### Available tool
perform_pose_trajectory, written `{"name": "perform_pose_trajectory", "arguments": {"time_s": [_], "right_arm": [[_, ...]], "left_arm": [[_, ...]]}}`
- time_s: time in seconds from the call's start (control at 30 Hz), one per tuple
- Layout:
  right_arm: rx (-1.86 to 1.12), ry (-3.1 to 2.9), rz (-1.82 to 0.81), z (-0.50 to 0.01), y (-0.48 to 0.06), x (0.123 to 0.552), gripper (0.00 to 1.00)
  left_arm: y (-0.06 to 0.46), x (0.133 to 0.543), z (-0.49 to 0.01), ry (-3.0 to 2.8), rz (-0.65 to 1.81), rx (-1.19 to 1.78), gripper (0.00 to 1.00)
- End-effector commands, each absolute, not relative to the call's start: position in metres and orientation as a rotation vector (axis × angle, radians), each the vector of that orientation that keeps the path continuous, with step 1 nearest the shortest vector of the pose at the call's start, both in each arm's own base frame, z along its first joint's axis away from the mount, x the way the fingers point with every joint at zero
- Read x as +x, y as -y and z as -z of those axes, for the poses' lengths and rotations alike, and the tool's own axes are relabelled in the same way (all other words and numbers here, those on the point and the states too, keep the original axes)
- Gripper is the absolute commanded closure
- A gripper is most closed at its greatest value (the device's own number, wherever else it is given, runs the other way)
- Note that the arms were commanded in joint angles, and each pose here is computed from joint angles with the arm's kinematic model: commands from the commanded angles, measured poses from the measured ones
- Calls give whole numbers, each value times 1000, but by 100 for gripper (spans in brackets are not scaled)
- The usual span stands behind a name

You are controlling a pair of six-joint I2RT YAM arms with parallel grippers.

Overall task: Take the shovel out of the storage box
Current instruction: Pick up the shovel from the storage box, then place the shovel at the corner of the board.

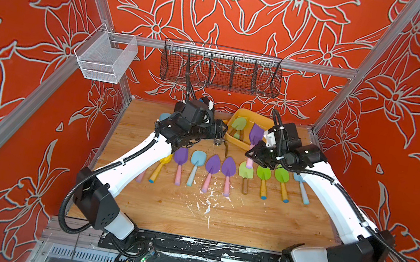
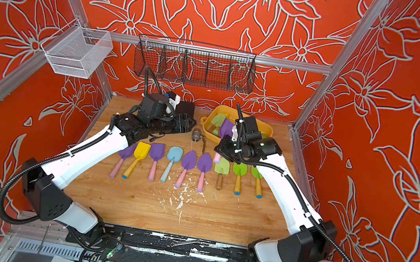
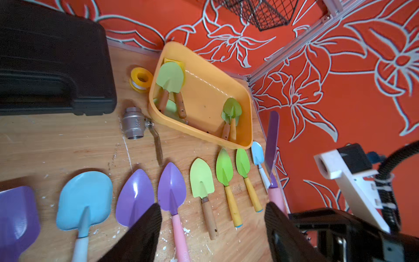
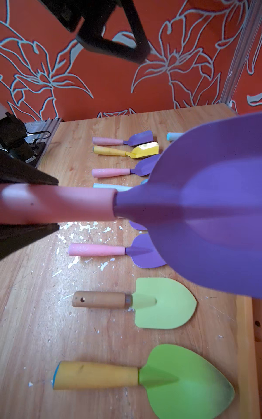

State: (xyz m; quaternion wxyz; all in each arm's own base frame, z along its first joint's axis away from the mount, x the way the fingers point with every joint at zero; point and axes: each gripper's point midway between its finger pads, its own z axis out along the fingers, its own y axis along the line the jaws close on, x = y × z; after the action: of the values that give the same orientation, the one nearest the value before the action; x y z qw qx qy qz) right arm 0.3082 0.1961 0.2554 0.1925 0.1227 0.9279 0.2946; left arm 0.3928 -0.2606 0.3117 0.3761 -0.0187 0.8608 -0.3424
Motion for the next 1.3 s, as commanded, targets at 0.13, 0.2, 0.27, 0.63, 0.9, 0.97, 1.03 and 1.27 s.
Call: {"name": "perform_pose_trajectory", "arguments": {"time_s": [0.13, 0.2, 0.27, 0.63, 0.9, 0.97, 1.03, 1.27], "right_arm": [[392, -2603, -817, -254, -200, 293, 100], [380, -2614, -810, -252, -202, 290, 100], [365, -2622, -806, -251, -204, 287, 100], [353, -2628, -803, -250, -206, 283, 100], [330, -2624, -828, -254, -212, 278, 100], [324, -2629, -829, -254, -213, 277, 100], [316, -2631, -829, -254, -214, 276, 100], [292, -2627, -798, -254, -210, 275, 100]], "left_arm": [[305, 400, -327, -2149, 1054, 10, 27], [320, 397, -332, -2125, 1106, 63, 27], [336, 391, -335, -2111, 1170, 123, 27], [366, 371, -298, -2236, 1174, 251, 35], [366, 389, -272, -2313, 1033, 261, 49], [368, 392, -268, -2324, 1024, 268, 62], [370, 394, -264, -2329, 1019, 272, 73], [368, 391, -269, -2308, 1022, 308, 100]]}}
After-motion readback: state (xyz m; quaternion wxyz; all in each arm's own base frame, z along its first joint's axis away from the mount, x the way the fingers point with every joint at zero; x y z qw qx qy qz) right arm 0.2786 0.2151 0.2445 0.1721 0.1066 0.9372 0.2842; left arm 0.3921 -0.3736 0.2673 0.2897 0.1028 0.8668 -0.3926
